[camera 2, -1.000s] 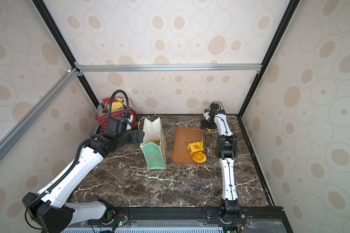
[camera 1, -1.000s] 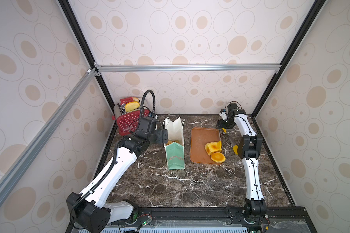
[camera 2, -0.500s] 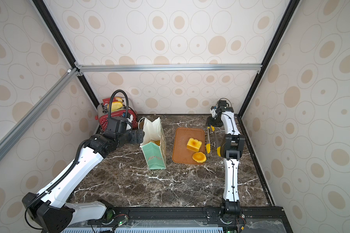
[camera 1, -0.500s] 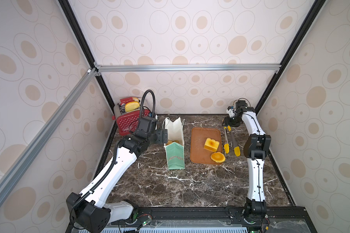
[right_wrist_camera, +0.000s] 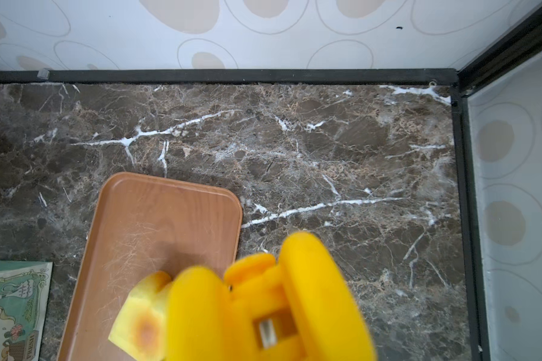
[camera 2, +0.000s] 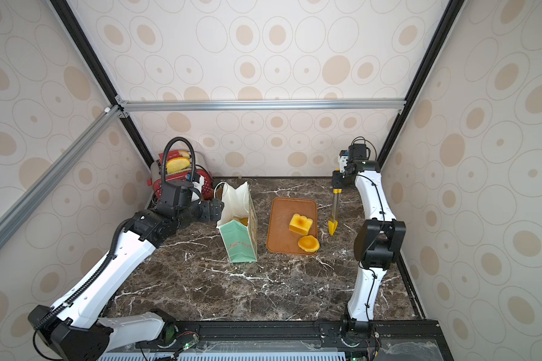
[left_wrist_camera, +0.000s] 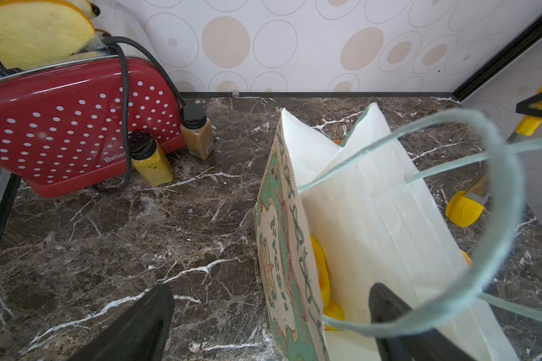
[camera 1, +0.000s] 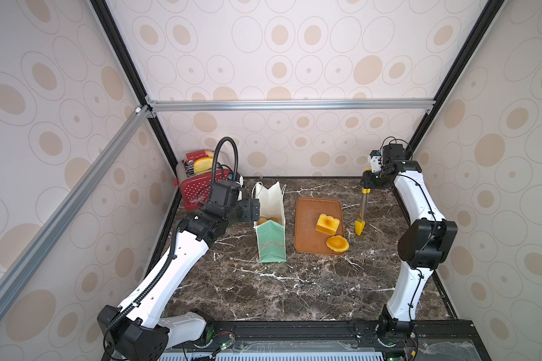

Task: Pack bread into a paper bag
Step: Pick up the clamp from the plate.

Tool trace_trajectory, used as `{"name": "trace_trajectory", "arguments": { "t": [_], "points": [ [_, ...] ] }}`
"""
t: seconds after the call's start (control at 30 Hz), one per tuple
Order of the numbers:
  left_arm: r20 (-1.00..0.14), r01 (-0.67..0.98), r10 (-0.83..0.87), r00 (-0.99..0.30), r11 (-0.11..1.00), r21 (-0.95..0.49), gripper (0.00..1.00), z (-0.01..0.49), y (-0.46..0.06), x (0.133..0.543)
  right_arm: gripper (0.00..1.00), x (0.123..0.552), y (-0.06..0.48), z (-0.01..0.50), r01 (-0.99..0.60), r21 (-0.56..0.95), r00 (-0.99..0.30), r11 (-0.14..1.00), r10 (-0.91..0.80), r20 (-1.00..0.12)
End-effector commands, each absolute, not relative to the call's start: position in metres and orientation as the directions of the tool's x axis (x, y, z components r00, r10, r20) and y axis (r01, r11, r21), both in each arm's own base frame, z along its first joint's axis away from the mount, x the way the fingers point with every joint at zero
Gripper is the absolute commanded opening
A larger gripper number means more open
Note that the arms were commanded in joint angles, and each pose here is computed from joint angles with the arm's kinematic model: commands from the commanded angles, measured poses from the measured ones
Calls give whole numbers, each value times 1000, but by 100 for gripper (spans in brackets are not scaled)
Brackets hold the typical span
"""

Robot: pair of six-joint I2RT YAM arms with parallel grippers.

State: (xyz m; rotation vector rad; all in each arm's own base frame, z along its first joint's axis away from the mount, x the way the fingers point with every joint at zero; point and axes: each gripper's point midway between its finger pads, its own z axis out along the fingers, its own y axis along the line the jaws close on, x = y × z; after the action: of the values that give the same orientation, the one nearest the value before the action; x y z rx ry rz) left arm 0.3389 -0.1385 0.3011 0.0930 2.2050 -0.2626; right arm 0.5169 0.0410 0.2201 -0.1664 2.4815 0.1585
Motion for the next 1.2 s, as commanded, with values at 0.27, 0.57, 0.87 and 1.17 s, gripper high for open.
{"name": "trace_trajectory", "arguments": {
  "t": [0.27,0.57,0.87,1.17],
  "points": [
    [-848,196,-82,-523,957,-213,99,336,-142,334,49,479,30,284,-102,27,-600,994,-40,-799],
    [-851,195,-105,-514,952,-235,99,339,-143,333,50,486,77,309,-223,-36,-455,974,-137,-880],
    [-842,185,-105,-530,954,-236,99,330,-142,332,52,466,130,317,-277,-126,-140,953,-170,-975],
    [-832,171,-115,-543,955,-244,99,324,-140,329,53,456,147,313,-239,-124,-47,963,-139,-989]
  ]
}}
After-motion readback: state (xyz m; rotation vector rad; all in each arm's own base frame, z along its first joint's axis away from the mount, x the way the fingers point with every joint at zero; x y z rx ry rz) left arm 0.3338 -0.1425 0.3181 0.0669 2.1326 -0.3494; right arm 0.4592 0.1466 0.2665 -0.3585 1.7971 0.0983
